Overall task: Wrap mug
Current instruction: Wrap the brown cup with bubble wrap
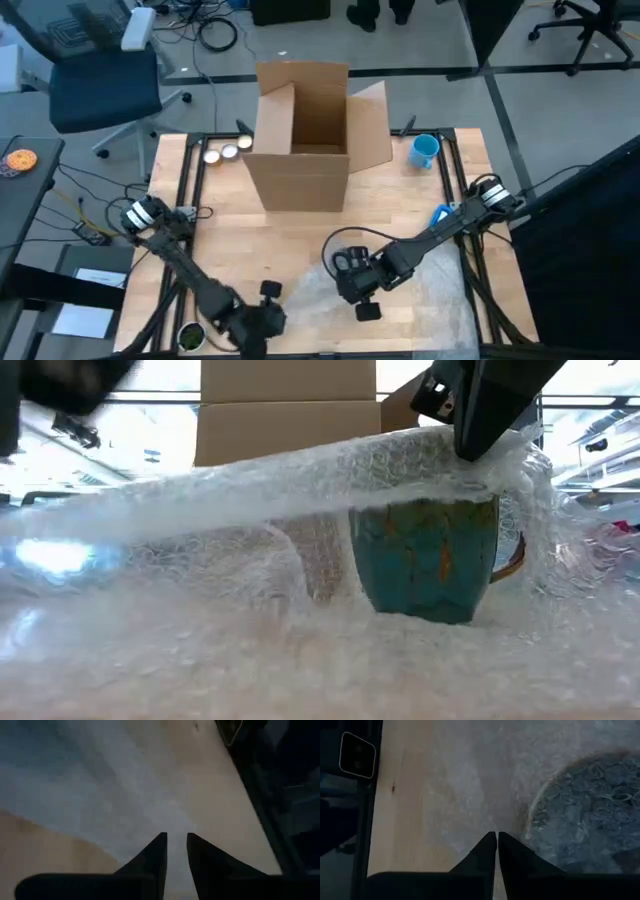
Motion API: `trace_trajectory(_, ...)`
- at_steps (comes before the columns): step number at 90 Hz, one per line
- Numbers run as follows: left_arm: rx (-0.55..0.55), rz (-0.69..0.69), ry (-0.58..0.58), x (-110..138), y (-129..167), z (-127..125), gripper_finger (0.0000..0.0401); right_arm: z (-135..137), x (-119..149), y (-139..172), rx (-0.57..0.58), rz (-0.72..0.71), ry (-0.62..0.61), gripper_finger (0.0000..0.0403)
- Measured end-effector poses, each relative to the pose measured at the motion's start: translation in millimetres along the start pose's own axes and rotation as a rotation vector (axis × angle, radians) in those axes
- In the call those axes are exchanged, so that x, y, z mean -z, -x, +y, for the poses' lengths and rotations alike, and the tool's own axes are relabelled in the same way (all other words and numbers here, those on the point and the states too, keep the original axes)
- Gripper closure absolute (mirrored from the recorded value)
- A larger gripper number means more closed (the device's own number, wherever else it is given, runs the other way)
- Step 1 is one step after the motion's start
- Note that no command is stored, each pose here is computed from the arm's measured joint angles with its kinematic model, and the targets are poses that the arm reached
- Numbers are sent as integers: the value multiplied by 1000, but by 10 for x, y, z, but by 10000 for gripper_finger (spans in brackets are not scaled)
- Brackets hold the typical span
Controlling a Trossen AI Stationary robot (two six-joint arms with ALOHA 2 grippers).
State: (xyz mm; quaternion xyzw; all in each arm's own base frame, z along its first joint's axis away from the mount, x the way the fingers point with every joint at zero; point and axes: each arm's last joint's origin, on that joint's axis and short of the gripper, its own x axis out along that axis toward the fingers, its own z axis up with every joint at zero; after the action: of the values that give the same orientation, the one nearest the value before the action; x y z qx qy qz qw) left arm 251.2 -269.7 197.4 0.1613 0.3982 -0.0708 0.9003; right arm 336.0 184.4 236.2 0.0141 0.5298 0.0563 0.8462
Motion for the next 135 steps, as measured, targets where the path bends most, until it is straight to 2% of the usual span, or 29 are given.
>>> trace_trajectory(11, 38, -7, -154, -35, 58, -61, 336, 2, 0, 0, -1, 0, -19, 402)
trace_trajectory(31, 71, 39, -614, 63, 110, -131, 300, 14, 5, 1, -3, -1, -27, 403)
trace_trajectory(47, 74, 120, -916, 162, 40, -130, 263, 14, 4, 1, -1, -3, -29, 403)
trace_trajectory(58, 101, 184, -1195, 257, -58, -159, 251, 15, 4, 2, 7, -7, -28, 403)
trace_trajectory(72, 70, 203, -1363, 296, -162, -195, 249, 18, 5, 2, 7, -7, -27, 403)
trace_trajectory(82, 8, 164, -1361, 259, -207, -224, 249, 19, 5, 2, 7, -8, -25, 403)
trace_trajectory(98, -21, 40, -1343, 144, -223, -282, 249, 19, 5, 2, 8, -8, -15, 403)
trace_trajectory(108, 26, 15, -1335, 132, -233, -287, 249, 18, 4, 3, 16, -12, -13, 403)
trace_trajectory(121, 42, 24, -1175, 156, -286, -239, 264, 11, 1, 3, 45, -24, 12, 403)
trace_trajectory(135, 5, -62, -925, 37, -321, -216, 326, -5, -4, 2, 67, -31, 36, 403)
